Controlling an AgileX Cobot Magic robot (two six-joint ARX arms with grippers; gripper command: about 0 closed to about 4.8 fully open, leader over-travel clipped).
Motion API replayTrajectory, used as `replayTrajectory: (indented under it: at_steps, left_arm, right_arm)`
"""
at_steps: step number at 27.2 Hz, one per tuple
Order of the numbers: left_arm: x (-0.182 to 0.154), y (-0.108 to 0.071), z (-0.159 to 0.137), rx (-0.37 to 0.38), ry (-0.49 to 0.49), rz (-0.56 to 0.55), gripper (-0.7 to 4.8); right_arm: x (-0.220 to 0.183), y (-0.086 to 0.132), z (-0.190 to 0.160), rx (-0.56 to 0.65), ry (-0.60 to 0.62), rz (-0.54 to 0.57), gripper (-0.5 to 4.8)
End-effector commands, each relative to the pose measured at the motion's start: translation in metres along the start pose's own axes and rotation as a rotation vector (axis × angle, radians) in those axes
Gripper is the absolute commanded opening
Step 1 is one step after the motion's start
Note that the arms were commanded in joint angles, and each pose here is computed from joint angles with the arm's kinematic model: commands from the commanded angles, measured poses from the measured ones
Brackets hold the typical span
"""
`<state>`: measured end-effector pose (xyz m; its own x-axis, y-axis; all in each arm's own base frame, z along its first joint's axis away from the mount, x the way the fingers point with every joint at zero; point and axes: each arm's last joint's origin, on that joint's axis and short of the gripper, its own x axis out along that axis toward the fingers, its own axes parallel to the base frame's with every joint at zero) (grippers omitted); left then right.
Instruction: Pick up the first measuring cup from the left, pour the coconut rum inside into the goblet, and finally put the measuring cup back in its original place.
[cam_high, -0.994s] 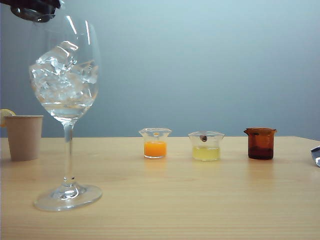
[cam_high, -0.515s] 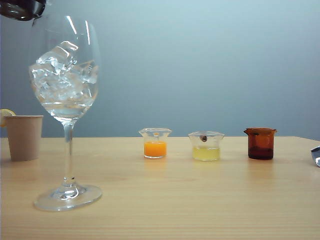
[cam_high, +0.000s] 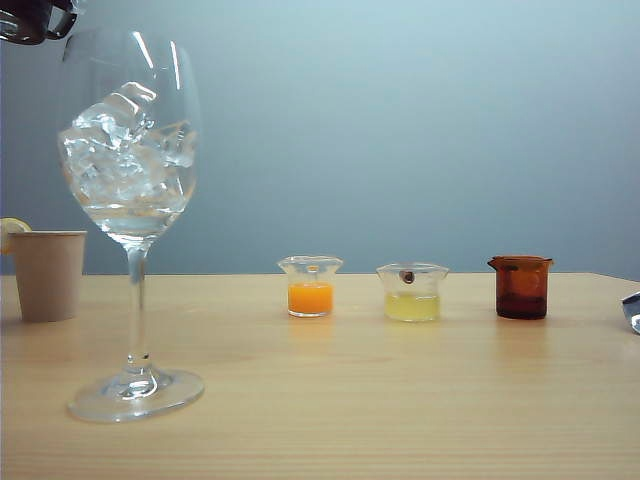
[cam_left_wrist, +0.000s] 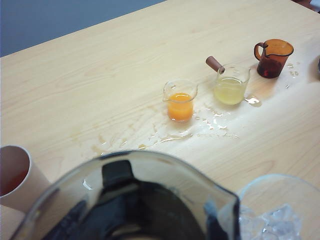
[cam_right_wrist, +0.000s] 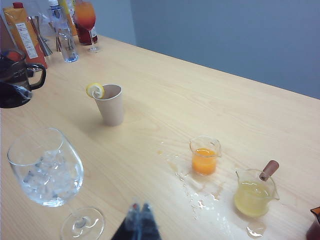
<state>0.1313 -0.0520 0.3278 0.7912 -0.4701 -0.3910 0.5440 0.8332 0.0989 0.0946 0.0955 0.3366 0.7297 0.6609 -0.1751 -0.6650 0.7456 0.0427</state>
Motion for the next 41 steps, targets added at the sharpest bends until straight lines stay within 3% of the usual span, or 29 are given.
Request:
replayTrajectory:
  at_steps: [1, 19, 25, 41]
  left_arm:
    - [-0.002, 0.0, 0.003, 0.03, -0.027, 0.003, 0.17]
    - [-0.001, -0.004, 0.01, 0.027, -0.088, -0.014, 0.11]
    - [0.0, -0.015, 0.012, 0.058, -0.089, 0.004, 0.11]
    - [0.003, -0.013, 0.012, 0.113, -0.07, 0.044, 0.11]
  right_arm:
    - [-0.001, 0.0, 0.004, -0.001, -0.029, 0.003, -0.03]
    - [-0.001, 0.0, 0.004, -0.001, -0.029, 0.005, -0.03]
    - [-0.001, 0.0, 0.004, -0.001, -0.029, 0.005, -0.03]
    - [-0.001, 0.0, 0.004, -0.001, -0.028, 0.005, -0.03]
